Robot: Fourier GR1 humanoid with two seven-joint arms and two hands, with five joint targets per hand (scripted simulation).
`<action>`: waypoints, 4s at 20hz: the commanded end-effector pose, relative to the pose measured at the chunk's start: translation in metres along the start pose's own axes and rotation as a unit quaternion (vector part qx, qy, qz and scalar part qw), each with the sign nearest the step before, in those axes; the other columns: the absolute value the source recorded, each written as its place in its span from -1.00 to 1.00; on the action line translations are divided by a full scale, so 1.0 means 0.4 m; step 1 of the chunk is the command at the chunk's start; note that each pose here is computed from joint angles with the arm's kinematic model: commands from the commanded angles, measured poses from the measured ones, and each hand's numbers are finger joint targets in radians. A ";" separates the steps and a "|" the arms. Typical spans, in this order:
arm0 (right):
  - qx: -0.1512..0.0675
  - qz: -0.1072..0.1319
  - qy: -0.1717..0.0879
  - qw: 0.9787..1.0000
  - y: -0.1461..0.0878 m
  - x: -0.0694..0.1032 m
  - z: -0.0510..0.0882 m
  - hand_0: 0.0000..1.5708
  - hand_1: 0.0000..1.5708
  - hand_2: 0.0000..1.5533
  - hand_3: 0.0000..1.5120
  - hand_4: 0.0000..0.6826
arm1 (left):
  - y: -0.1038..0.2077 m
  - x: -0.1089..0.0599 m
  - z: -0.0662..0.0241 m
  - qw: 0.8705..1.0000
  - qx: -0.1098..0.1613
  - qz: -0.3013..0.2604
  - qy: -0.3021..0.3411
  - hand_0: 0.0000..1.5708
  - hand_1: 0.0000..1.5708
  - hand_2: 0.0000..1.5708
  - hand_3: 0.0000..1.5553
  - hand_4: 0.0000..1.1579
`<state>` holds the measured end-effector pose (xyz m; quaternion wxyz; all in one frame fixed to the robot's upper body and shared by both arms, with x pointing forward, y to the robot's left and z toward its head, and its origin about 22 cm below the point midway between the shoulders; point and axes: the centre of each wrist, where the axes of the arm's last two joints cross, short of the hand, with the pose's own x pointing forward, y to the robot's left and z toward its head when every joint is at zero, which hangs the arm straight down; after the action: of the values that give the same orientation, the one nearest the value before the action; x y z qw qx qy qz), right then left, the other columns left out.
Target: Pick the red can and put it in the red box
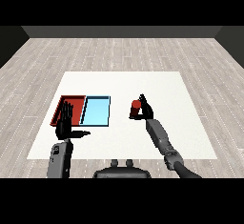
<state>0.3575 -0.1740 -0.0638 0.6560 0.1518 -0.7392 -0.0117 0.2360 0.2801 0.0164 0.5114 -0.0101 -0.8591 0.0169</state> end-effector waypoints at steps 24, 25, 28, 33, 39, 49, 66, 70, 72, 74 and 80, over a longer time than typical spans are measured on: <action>0.002 0.025 0.043 0.999 0.081 0.007 -0.093 -1.00 -1.00 -1.00 -1.00 -1.00 | -0.001 -0.025 0.050 1.000 0.015 0.002 -0.016 -1.00 -1.00 -1.00 -1.00 -1.00; -0.035 0.036 0.061 0.997 0.079 0.003 -0.087 -1.00 -1.00 -1.00 -1.00 -1.00 | -0.015 0.003 0.023 1.000 0.013 -0.002 -0.007 -1.00 -1.00 -1.00 -1.00 -1.00; -0.073 0.107 0.086 0.988 0.082 0.008 -0.096 0.87 0.87 0.86 0.81 0.49 | 0.000 -0.016 0.018 1.000 0.016 0.002 0.001 -1.00 -1.00 -1.00 -1.00 -1.00; -0.097 0.176 0.110 0.973 0.088 0.014 -0.104 0.86 0.86 0.88 0.87 0.56 | -0.002 0.011 0.002 1.000 0.013 0.004 0.005 -1.00 -1.00 -1.00 -1.00 -1.00; -0.104 0.213 0.155 0.959 0.087 0.007 -0.097 0.90 0.90 0.89 0.88 0.52 | -0.002 -0.010 0.023 1.000 0.011 -0.001 -0.002 -1.00 -1.00 -1.00 -1.00 -1.00; -0.088 0.191 0.066 0.975 0.115 0.046 -0.134 0.90 0.90 0.87 0.84 0.64 | 0.011 -0.001 0.028 1.000 0.007 0.007 -0.003 -1.00 -1.00 -1.00 -1.00 -1.00; -0.050 0.213 -0.051 0.974 0.015 0.227 -0.104 0.96 0.96 0.88 0.84 0.68 | -0.183 0.043 0.024 0.995 -0.078 0.036 0.049 -1.00 -1.00 -1.00 -1.00 -1.00; -0.059 0.208 -0.074 0.974 0.014 0.304 -0.047 0.93 0.93 0.89 0.86 0.67 | -0.204 0.073 -0.010 0.992 -0.101 0.039 0.059 -1.00 -1.00 -1.00 -1.00 -1.00; -0.063 0.201 -0.075 0.975 0.078 0.312 -0.017 0.93 0.93 0.89 0.86 0.67 | -0.213 0.079 -0.012 0.992 -0.101 0.039 0.060 -1.00 -1.00 -1.00 -1.00 -1.00; -0.065 0.199 -0.077 0.975 0.142 0.312 0.001 0.93 0.93 0.89 0.86 0.67 | -0.232 0.091 -0.007 0.993 -0.098 0.041 0.051 -1.00 -1.00 -1.00 -1.00 -1.00; -0.063 0.216 -0.106 0.969 0.157 0.365 0.076 0.89 0.89 0.87 0.85 0.72 | -0.305 0.097 -0.041 0.988 -0.121 0.017 0.091 -1.00 -1.00 -1.00 -1.00 -1.00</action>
<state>0.3215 -0.1536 0.0718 0.5849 -0.0522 -0.8064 0.0700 0.2258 0.1783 0.0532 0.5695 -0.0935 -0.8140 -0.0661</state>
